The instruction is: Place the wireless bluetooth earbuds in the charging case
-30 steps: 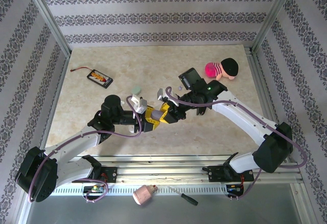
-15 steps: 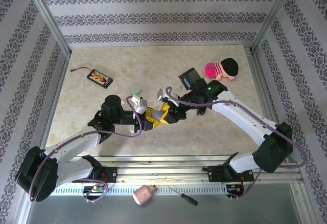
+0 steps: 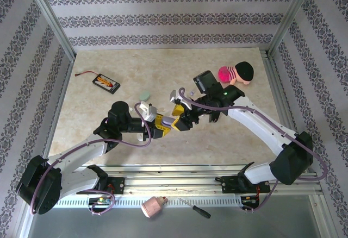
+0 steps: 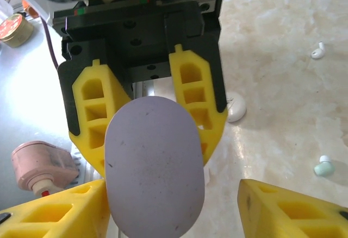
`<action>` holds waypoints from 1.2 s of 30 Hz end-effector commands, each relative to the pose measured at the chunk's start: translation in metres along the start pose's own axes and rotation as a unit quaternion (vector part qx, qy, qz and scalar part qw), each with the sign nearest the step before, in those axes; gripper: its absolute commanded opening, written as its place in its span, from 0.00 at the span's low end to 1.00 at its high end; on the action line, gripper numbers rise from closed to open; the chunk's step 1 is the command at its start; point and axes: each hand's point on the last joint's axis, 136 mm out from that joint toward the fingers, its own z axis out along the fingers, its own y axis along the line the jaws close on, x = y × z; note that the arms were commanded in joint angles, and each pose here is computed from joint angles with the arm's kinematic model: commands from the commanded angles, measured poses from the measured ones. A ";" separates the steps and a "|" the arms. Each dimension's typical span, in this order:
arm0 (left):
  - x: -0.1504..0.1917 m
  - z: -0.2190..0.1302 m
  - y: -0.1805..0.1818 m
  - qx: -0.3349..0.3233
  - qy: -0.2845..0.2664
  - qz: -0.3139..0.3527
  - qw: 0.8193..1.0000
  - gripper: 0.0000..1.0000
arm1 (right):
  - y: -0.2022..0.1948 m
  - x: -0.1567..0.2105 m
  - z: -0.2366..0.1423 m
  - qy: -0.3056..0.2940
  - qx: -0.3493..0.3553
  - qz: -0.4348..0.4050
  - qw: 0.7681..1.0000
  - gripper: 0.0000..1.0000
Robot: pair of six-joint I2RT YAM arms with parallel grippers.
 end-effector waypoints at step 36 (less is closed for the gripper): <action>0.007 -0.003 0.019 -0.073 -0.034 0.085 0.993 0.14 | -0.174 0.052 -0.123 -0.152 0.425 0.287 0.845 0.79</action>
